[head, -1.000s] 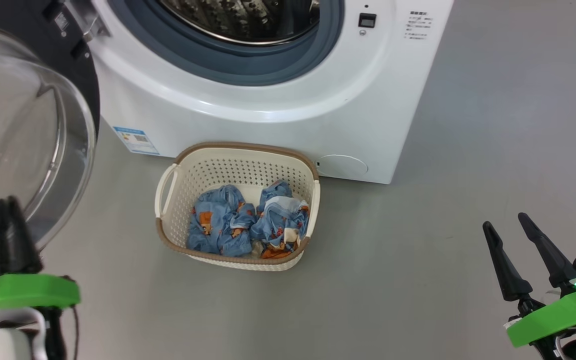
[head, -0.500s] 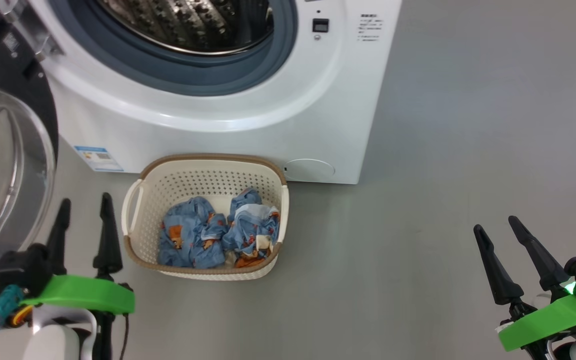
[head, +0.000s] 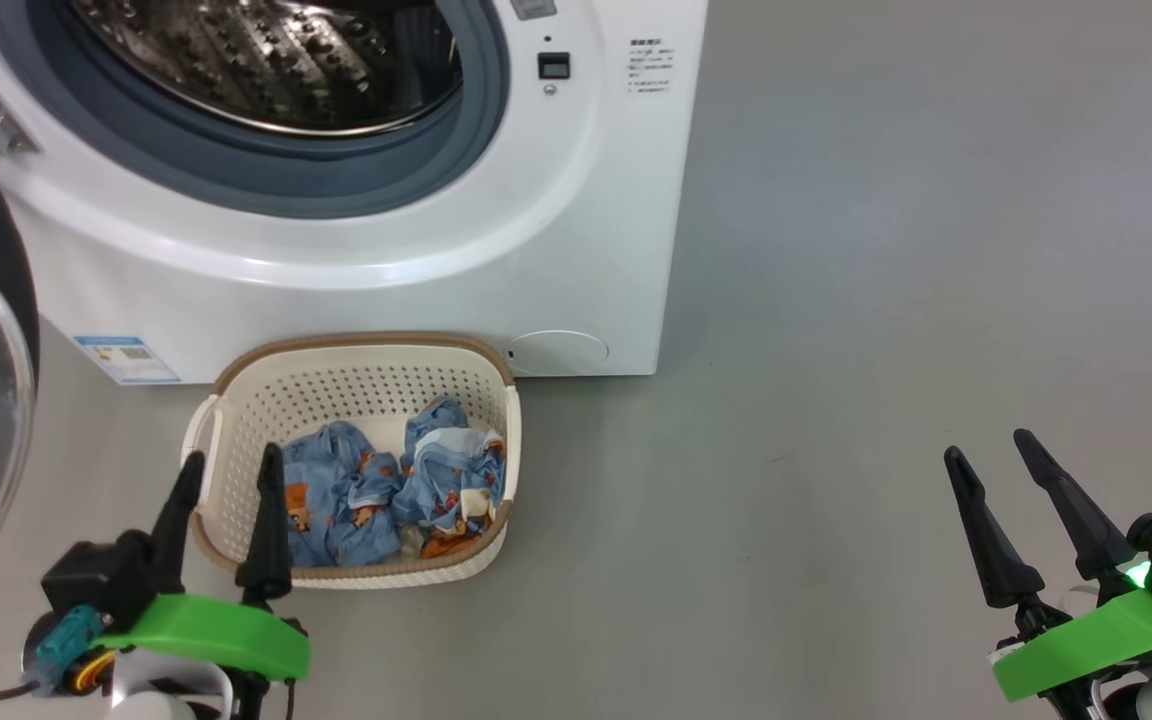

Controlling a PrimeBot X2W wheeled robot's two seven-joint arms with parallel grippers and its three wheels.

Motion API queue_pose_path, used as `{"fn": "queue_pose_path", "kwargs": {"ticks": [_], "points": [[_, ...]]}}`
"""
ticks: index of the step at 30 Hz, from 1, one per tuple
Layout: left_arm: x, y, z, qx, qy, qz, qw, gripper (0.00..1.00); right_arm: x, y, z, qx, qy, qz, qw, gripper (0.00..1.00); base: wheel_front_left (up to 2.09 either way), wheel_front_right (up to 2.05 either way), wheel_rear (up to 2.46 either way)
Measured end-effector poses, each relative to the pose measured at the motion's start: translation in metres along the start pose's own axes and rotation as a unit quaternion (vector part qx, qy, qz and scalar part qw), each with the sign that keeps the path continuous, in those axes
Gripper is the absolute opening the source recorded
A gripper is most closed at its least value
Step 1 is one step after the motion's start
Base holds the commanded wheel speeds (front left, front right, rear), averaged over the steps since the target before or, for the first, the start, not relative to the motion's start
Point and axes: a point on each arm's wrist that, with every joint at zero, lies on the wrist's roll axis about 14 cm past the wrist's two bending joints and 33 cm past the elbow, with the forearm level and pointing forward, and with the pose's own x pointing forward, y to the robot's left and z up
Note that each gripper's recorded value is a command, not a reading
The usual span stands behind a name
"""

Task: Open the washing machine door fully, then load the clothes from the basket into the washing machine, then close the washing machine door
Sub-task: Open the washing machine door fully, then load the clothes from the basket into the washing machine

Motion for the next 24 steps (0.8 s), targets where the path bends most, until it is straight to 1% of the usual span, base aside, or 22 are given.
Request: {"fn": "queue_pose_path", "kwargs": {"ticks": [6,21,24], "points": [[-0.001,-0.009,-0.006,-0.002,0.007,-0.014,1.0,1.0,-0.007,-0.007,0.005,-0.002,-0.006,-0.013,1.0,1.0,0.0,0.0,0.0],[-0.002,-0.013,-0.008,-0.001,0.011,-0.019,1.0,1.0,-0.014,-0.009,0.005,0.003,-0.007,-0.023,1.0,1.0,0.0,0.0,0.0],[-0.002,-0.014,-0.007,-0.001,0.01,-0.02,1.0,1.0,-0.015,-0.009,0.004,0.004,-0.005,-0.023,1.0,1.0,0.12,-0.44,0.32]]}}
